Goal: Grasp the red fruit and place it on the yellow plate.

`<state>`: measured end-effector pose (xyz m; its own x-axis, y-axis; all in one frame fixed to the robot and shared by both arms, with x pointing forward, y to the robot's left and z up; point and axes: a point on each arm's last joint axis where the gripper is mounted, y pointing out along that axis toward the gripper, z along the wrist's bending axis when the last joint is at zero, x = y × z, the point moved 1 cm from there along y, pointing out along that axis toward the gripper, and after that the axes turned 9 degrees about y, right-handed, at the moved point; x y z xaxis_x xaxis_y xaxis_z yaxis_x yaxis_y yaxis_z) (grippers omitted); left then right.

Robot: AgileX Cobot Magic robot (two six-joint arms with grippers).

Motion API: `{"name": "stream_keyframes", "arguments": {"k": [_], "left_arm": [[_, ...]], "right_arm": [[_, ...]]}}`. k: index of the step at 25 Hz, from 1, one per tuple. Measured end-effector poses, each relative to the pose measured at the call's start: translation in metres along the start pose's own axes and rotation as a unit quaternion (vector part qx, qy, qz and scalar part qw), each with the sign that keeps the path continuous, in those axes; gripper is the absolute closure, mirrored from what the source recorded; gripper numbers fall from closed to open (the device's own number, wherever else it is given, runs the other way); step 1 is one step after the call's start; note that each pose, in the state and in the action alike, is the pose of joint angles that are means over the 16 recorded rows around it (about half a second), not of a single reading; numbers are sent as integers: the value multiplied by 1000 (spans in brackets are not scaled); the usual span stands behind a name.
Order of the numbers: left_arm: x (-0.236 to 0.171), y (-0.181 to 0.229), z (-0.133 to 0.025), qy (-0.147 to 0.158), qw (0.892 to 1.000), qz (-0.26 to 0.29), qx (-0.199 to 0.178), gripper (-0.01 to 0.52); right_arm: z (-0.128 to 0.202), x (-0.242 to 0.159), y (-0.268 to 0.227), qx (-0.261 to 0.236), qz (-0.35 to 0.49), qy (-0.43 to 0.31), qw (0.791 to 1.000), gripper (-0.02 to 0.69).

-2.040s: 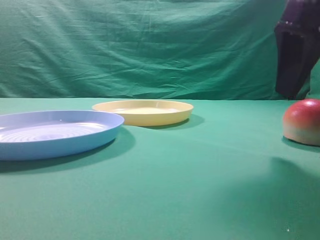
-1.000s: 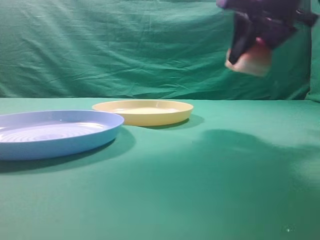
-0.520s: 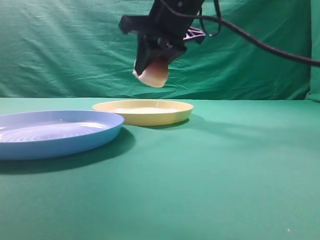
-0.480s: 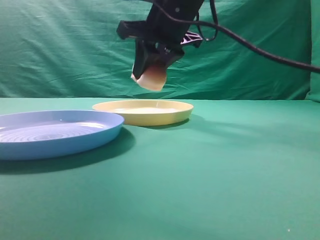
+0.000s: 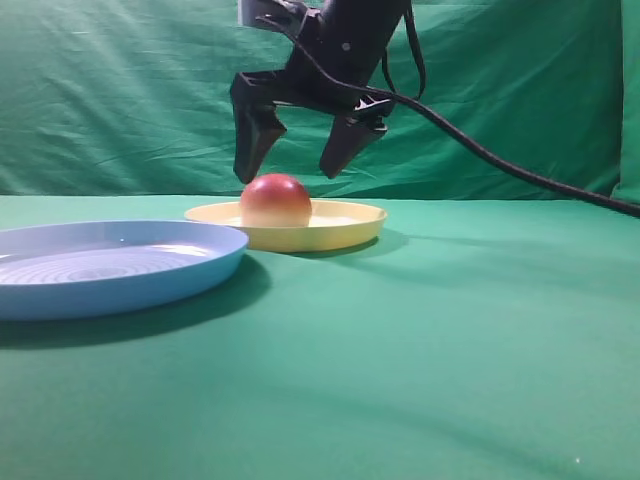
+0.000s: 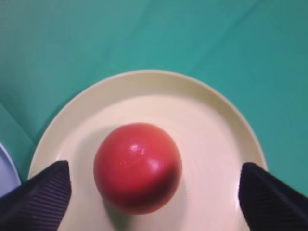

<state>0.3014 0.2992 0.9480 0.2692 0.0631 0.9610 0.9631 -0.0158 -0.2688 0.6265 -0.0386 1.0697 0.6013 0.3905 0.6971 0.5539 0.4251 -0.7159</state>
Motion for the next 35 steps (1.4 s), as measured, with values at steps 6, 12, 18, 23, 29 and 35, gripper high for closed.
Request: {"name": "stream_keyframes", "arguments": {"k": [6, 12, 18, 23, 29, 35], "left_arm": [[0, 0, 0, 0, 1000, 0, 0, 357], [0, 0, 0, 0, 1000, 0, 0, 357], [0, 0, 0, 0, 1000, 0, 0, 357], [0, 0, 0, 0, 1000, 0, 0, 357], [0, 0, 0, 0, 1000, 0, 0, 357], [0, 0, 0, 0, 1000, 0, 0, 357]], "right_arm": [[5, 25, -95, -2, -41, 5, 999, 477], [10, 19, -177, 5, -63, 21, 998, 637], [17, -15, -227, 23, -86, 35, 995, 665], [20, -61, -253, 39, -124, 48, 990, 665], [23, -123, -280, 51, -183, 61, 980, 665], [23, -168, -306, 50, -237, 57, 969, 665]]}}
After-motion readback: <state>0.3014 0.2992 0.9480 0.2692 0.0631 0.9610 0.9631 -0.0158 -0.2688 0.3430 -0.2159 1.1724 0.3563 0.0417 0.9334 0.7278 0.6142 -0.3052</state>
